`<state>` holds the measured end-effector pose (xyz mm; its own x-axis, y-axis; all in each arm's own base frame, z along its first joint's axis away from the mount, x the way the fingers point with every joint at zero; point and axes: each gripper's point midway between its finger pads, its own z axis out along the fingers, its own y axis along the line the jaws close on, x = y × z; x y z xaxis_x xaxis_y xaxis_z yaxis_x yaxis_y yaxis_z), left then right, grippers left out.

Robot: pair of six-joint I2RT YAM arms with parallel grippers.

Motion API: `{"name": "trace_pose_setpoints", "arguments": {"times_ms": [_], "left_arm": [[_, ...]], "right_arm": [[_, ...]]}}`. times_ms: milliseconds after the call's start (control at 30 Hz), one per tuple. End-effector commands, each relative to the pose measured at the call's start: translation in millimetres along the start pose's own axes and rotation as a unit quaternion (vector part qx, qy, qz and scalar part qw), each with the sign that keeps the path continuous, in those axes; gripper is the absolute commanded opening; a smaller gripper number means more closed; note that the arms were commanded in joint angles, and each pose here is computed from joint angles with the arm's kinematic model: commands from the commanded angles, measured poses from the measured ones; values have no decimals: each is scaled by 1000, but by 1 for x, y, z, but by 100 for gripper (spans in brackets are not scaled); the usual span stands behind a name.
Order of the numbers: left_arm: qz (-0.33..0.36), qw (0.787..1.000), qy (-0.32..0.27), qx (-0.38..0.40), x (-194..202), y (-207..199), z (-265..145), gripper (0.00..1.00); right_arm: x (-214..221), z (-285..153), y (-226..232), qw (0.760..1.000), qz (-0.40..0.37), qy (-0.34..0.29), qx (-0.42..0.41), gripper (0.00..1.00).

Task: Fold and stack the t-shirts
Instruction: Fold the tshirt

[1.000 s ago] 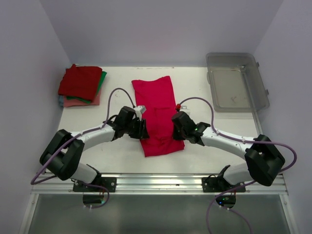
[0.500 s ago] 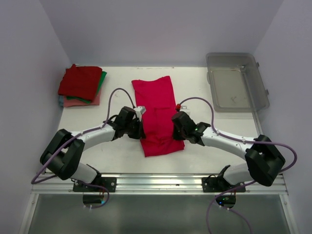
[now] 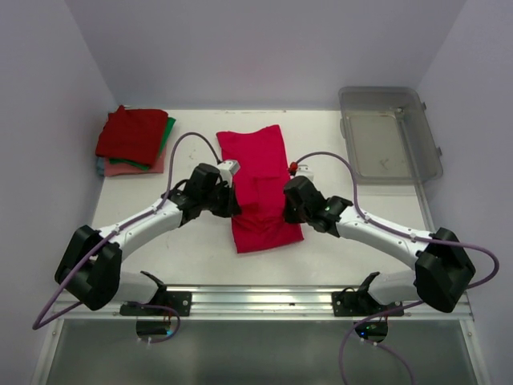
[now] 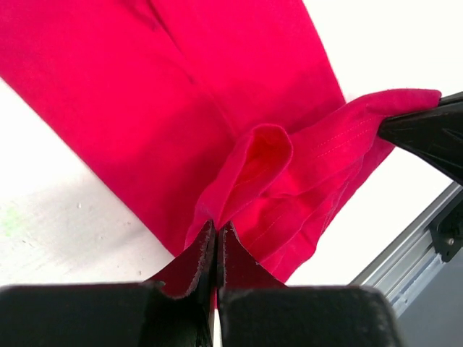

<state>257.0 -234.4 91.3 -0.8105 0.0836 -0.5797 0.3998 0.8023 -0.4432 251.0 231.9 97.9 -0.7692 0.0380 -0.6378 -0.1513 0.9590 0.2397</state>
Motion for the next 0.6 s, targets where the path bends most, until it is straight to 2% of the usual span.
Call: {"name": "trace_pose_setpoints", "arguments": {"times_ms": [0,267,367,400,467,500,533,567], "left_arm": [[28,999,-41,-6,-36,-6,-8,0],[46,994,-68,-66,-78,9,1,0],[43,994,-62,-74,-94,19,14,0],[34,995,-49,-81,-94,32,24,0],[28,994,-65,-88,-117,42,28,0],[19,993,-59,-98,-121,61,38,0],[19,991,-88,-101,-144,66,39,16],[7,984,-103,-142,-156,87,37,31]], "right_arm": [[-39,-13,8,999,-10,-50,2,0],[-85,-6,14,996,-16,-80,19,0],[-100,12,10,997,-10,-76,32,0],[-106,18,9,996,-7,-77,36,0],[-124,43,-4,995,11,-77,69,0],[-135,52,-16,992,21,-82,91,0],[-145,76,-20,990,22,-80,113,11],[-155,86,-24,989,21,-81,125,45]]}}
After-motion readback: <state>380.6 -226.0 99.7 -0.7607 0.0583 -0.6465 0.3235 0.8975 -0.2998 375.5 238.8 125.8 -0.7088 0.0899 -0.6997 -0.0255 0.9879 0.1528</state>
